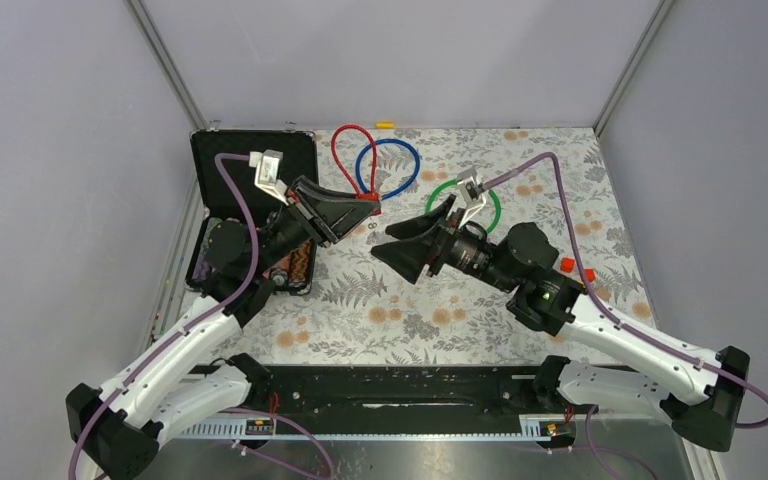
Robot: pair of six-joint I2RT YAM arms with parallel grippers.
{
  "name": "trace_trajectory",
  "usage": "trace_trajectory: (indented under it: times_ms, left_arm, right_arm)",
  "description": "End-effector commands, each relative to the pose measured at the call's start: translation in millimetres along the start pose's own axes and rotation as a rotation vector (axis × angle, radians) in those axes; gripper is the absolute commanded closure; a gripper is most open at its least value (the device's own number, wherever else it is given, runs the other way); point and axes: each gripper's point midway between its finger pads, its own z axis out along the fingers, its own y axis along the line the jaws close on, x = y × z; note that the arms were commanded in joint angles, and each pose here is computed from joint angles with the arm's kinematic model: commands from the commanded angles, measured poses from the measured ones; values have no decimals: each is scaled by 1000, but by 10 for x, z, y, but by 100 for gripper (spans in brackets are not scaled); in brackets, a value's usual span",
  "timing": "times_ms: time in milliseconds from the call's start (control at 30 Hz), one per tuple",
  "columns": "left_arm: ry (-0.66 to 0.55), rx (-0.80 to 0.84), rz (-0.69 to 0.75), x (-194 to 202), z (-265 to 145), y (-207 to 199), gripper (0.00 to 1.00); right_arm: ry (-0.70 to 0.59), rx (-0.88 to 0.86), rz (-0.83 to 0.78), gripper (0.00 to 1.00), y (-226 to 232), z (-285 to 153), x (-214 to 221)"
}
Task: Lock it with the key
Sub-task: Lock the lock.
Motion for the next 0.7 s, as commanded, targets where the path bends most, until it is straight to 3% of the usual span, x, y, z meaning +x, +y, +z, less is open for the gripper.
trace_trajectory:
  times_ms: [0, 167, 300, 433, 533, 667]
  left_arm:
    - [-51, 240, 14, -270, -1, -622, 100]
    - [-42, 359, 25, -288, -65, -876, 100]
    - [-44, 425, 12, -335, -107, -1039, 100]
    - [-45, 448, 18, -359, -124, -1112, 100]
    - [-47, 453, 23, -374, -127, -1134, 100]
    - [-52, 455, 31, -393, -132, -1161, 100]
  right_arm:
    - [-141, -187, 76, 17, 454, 31, -430]
    - [-158, -272, 159, 21, 541, 53, -508]
    - [-155, -341, 216, 50, 608, 98, -565]
    - [-138, -397, 242, 68, 703, 140, -590]
    - [-134, -425, 247, 64, 752, 143, -605]
    - [-147, -457, 234, 42, 785, 93, -596]
